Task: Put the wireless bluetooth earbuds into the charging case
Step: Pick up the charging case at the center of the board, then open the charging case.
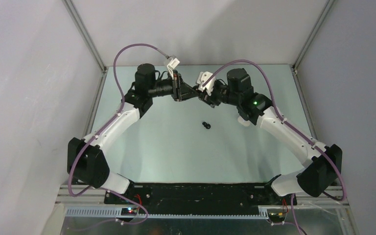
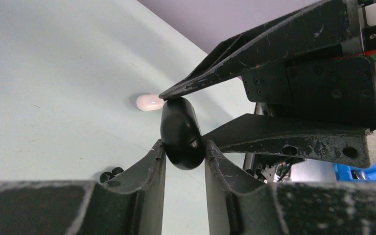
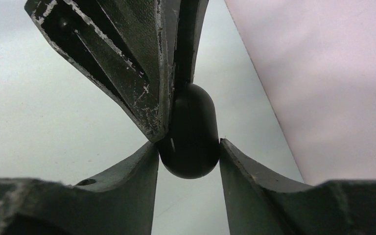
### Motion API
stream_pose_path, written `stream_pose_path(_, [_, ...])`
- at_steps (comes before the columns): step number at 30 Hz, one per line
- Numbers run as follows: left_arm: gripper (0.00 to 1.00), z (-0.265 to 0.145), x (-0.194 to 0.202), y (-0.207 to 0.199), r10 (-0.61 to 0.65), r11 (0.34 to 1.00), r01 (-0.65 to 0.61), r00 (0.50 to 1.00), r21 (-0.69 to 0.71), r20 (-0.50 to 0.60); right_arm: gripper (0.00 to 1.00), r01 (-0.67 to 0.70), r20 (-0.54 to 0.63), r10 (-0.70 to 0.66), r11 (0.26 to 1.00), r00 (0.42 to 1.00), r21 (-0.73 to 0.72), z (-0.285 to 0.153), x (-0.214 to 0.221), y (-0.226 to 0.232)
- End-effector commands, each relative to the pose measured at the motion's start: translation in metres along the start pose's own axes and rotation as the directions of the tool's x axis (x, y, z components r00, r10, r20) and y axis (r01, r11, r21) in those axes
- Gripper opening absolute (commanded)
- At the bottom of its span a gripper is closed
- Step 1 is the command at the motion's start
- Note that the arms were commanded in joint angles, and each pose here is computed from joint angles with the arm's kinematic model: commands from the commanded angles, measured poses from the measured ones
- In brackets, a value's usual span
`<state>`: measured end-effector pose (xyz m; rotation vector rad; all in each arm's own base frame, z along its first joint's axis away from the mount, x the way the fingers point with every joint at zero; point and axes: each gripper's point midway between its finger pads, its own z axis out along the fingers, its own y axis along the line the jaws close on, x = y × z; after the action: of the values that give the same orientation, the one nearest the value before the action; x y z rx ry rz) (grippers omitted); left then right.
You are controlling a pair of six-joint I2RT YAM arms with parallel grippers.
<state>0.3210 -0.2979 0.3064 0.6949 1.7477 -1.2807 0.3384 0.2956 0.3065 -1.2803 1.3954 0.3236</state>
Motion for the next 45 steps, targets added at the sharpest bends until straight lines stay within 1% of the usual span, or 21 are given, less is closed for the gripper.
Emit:
stream_pose_path(1, [0.0,0.001,-0.009,-0.018,0.093,0.991,-0.093,0.996,0.099,0.008,0.61,-0.031,0.106,0.041,0.994,0.994,-0.101,-0.003,-0.023,0.014])
stream_pose_path(2, [0.0,-0.001,-0.008,-0.02,0.103,0.989,-0.103,0.995,0.109,0.007,0.76,-0.061,0.124,0.081,0.985,0.989,-0.162,-0.008,-0.027,0.025])
stream_pose_path(3, [0.0,-0.004,-0.004,-0.025,0.129,0.982,-0.128,0.992,0.137,0.0,0.84,-0.085,0.129,0.109,0.98,0.986,-0.182,-0.013,-0.026,0.023])
stream_pose_path(4, [0.0,-0.006,-0.001,-0.027,0.147,0.978,-0.145,0.989,0.15,-0.003,0.96,-0.117,0.152,0.158,0.961,0.976,-0.249,-0.022,-0.033,0.033])
stream_pose_path(6, [0.0,-0.014,0.005,-0.03,0.213,0.964,-0.211,0.977,0.165,0.002,0.99,-0.184,0.166,0.238,0.939,0.957,-0.289,-0.038,-0.033,0.027])
stream_pose_path(8, [0.0,-0.023,0.011,-0.032,0.292,0.941,-0.289,0.956,0.178,0.014,0.99,-0.254,0.175,0.319,0.915,0.931,-0.314,-0.048,-0.037,0.022])
stream_pose_path(9, [0.0,-0.029,0.014,-0.034,0.353,0.916,-0.35,0.935,0.195,0.025,0.99,-0.269,0.187,0.338,0.91,0.922,-0.316,-0.05,-0.04,0.018])
stream_pose_path(10, [0.0,-0.033,0.016,-0.032,0.384,0.903,-0.382,0.923,0.196,0.031,1.0,-0.328,0.177,0.404,0.88,0.898,-0.343,-0.053,-0.04,0.017])
stream_pose_path(11, [0.0,-0.037,0.017,-0.034,0.45,0.869,-0.449,0.892,0.208,0.047,0.99,-0.366,0.167,0.449,0.854,0.878,-0.37,-0.055,-0.041,0.019])
stream_pose_path(13, [0.0,-0.042,0.019,-0.034,0.521,0.827,-0.522,0.851,0.207,0.065,0.99,-0.382,0.134,0.486,0.805,0.864,-0.454,-0.057,-0.039,0.028])
stream_pose_path(14, [0.0,-0.044,0.021,-0.035,0.538,0.815,-0.539,0.84,0.214,0.066,0.98,-0.366,0.131,0.489,0.781,0.862,-0.506,-0.057,-0.042,0.032])
stream_pose_path(15, [0.0,-0.046,0.022,-0.036,0.576,0.788,-0.577,0.814,0.214,0.076,0.96,-0.352,0.122,0.481,0.771,0.868,-0.53,-0.059,-0.043,0.037])
stream_pose_path(16, [0.0,-0.046,0.024,-0.035,0.592,0.776,-0.593,0.802,0.214,0.077,0.91,-0.349,0.105,0.485,0.747,0.868,-0.565,-0.055,-0.04,0.043])
stream_pose_path(17, [0.0,-0.047,0.024,-0.037,0.601,0.769,-0.602,0.795,0.213,0.081,0.89,-0.337,0.098,0.473,0.744,0.876,-0.577,-0.054,-0.038,0.046])
stream_pose_path(19, [0.0,-0.048,0.025,-0.036,0.605,0.767,-0.607,0.792,0.21,0.08,0.82,-0.329,0.077,0.458,0.735,0.885,-0.592,-0.045,-0.032,0.053])
stream_pose_path(23, [0.0,-0.048,0.026,-0.036,0.604,0.767,-0.605,0.793,0.213,0.079,0.79,-0.287,0.082,0.403,0.766,0.911,-0.576,-0.03,-0.03,0.059])
stream_pose_path(25, [0.0,-0.048,0.026,-0.036,0.607,0.764,-0.608,0.791,0.214,0.08,0.78,-0.292,0.081,0.404,0.771,0.911,-0.565,-0.021,-0.029,0.057])
stream_pose_path(30, [0.0,-0.048,0.026,-0.037,0.615,0.756,-0.616,0.784,0.219,0.084,0.71,-0.35,0.074,0.46,0.761,0.885,-0.547,-0.006,-0.032,0.043])
stream_pose_path(33, [0.0,-0.048,0.027,-0.037,0.614,0.756,-0.615,0.785,0.223,0.084,0.67,-0.383,0.073,0.478,0.777,0.875,-0.499,0.002,-0.027,0.025])
stream_pose_path(38, [0.0,-0.047,0.03,-0.037,0.597,0.768,-0.596,0.799,0.236,0.077,0.61,-0.452,0.089,0.537,0.778,0.839,-0.435,0.005,-0.022,-0.004])
stream_pose_path(45, [0.0,-0.046,0.03,-0.035,0.589,0.775,-0.588,0.805,0.232,0.073,0.61,-0.47,0.086,0.565,0.753,0.821,-0.46,0.001,-0.021,0.005])
